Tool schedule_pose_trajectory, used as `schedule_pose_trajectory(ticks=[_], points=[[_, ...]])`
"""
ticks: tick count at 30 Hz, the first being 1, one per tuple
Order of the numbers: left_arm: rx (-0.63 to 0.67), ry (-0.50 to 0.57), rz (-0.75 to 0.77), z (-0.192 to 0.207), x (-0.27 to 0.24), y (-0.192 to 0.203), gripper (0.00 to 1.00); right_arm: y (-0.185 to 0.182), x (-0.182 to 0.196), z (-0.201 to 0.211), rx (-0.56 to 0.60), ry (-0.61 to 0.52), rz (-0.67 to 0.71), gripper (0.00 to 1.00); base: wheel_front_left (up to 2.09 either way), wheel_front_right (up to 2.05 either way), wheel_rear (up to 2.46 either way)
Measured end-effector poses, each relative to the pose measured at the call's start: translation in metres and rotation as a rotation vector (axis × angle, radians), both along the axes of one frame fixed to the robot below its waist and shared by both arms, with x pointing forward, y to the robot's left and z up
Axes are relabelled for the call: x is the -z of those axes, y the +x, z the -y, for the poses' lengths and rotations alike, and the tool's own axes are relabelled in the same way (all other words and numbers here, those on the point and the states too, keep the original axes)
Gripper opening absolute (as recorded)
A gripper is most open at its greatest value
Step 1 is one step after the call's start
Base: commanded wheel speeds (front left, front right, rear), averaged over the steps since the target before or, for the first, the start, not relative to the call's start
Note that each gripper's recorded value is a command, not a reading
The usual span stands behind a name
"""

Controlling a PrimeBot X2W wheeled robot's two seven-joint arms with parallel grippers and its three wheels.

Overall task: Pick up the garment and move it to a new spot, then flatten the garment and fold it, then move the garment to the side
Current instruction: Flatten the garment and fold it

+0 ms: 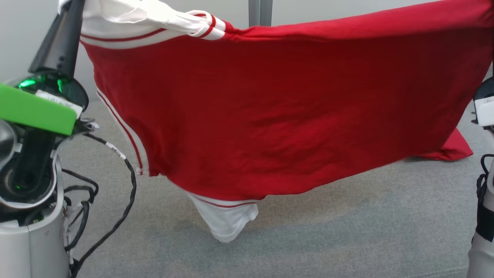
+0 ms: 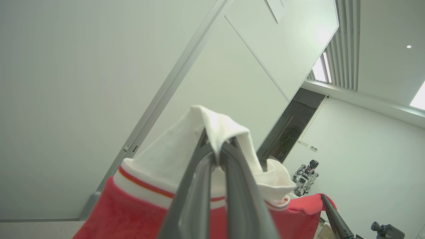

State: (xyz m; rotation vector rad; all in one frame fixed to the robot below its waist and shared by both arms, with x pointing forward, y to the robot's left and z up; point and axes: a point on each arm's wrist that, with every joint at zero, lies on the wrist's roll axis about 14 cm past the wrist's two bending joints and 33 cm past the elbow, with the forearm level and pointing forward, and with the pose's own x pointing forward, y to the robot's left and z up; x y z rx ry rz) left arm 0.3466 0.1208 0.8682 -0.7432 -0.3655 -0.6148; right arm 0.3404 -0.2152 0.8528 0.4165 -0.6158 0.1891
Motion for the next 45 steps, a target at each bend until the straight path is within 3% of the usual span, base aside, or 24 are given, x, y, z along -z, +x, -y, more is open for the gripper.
schedule_pose_trajectory(ticks=[5,10,20,24,27,31,36,41,45], points=[[0.014,0.008,0.051,0.006,-0.023,-0.005,0.00,0.000,-0.011,-0.006,-0.010,-0.025,0.017,0.00,0.00,0.00,0.00],[-0.026,0.050,-0.024,0.005,-0.010,0.027,0.00,0.027,-0.001,-0.022,-0.055,-0.045,-0.051,0.00,0.00,0.00,0.00],[-0.282,0.121,-0.046,-0.032,-0.027,0.140,0.00,0.141,-0.023,-0.046,-0.057,-0.072,-0.085,0.00,0.00,0.00,0.00],[-0.418,0.175,0.029,-0.040,-0.039,0.186,0.00,0.189,-0.036,-0.042,0.024,-0.088,-0.047,0.00,0.00,0.00,0.00],[-0.485,0.127,0.120,-0.045,-0.055,0.209,0.00,0.222,-0.031,-0.046,0.051,-0.089,-0.032,0.00,0.00,0.00,0.00],[-0.543,0.153,0.129,-0.052,-0.020,0.248,0.00,0.264,0.010,-0.058,0.049,-0.112,-0.086,0.00,0.00,0.00,0.00],[-0.542,0.162,0.037,-0.060,0.061,0.291,0.00,0.308,0.110,-0.077,0.012,-0.158,-0.267,0.00,0.00,0.00,0.00],[-0.486,0.144,-0.088,-0.061,0.151,0.307,0.00,0.320,0.215,-0.091,-0.029,-0.178,-0.439,0.00,0.00,0.00,0.00],[-0.479,0.122,-0.144,-0.072,0.192,0.296,0.00,0.313,0.262,-0.107,-0.079,-0.187,-0.507,0.00,0.00,0.00,0.00]])
